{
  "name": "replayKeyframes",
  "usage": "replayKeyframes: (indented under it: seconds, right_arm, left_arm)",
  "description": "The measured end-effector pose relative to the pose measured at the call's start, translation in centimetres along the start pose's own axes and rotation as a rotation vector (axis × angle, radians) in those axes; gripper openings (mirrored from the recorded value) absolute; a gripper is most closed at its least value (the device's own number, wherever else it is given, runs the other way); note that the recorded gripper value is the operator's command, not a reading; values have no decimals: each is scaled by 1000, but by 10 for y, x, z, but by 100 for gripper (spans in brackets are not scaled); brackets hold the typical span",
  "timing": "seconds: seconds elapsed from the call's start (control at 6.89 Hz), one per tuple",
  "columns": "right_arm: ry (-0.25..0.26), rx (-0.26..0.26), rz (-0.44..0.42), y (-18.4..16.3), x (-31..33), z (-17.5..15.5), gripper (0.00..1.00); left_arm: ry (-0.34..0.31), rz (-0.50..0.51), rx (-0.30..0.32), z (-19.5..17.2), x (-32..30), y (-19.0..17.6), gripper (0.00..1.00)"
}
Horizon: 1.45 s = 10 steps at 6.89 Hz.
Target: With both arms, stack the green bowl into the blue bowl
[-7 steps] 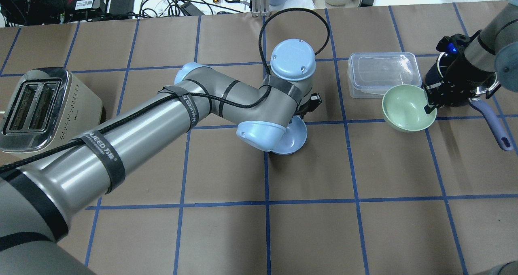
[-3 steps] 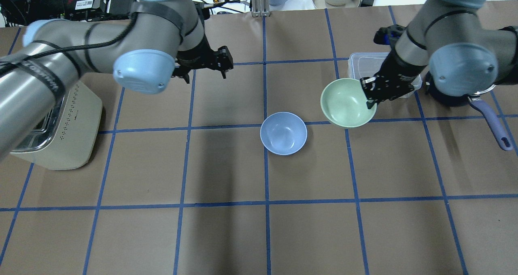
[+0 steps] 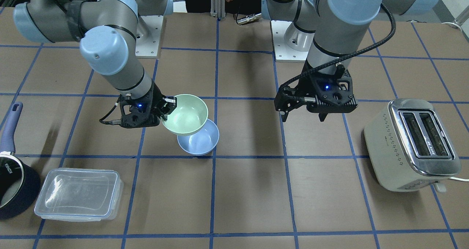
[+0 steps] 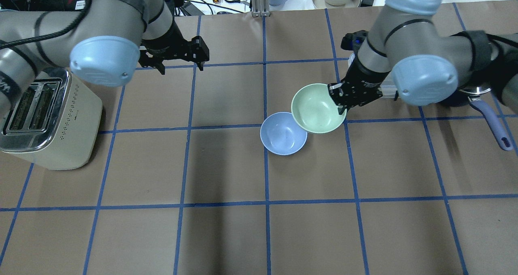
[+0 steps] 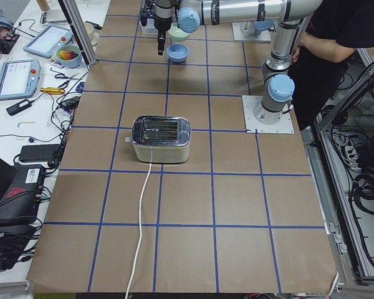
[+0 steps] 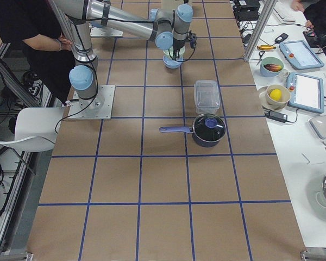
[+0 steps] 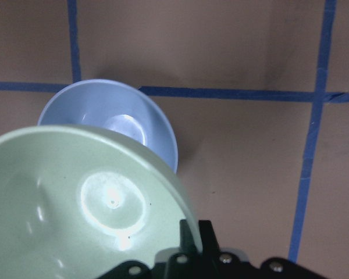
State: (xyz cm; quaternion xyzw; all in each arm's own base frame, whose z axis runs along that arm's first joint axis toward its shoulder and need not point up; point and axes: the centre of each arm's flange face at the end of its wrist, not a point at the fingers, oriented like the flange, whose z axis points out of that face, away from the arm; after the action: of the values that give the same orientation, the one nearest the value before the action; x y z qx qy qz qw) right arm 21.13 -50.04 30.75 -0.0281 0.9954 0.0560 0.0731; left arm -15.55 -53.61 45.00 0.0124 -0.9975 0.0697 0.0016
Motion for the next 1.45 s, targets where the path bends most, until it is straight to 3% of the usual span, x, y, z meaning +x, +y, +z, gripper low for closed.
replayKeyframes:
  seconds: [0.29, 0.58, 0.73, 0.87, 1.16, 1.45]
  right_arm:
    - [3, -4, -19, 1, -16, 22, 0]
    - [6, -18, -18, -6, -16, 39, 16]
    - [6, -26, -17, -7, -15, 44, 87]
    - [7, -30, -16, -7, -15, 47, 100]
    - [6, -2, -20, -11, -16, 41, 100]
    - [12, 47, -15, -19, -13, 10, 100]
  left_arm:
    - [4, -6, -12, -22, -25, 10, 100]
    - [8, -8, -52, -41, -26, 26, 100]
    - [11, -10, -64, -40, -26, 24, 100]
    - [10, -13, -63, -38, -30, 19, 100]
    - [11, -19, -44, -41, -34, 11, 100]
    - [6, -19, -44, -40, -32, 11, 100]
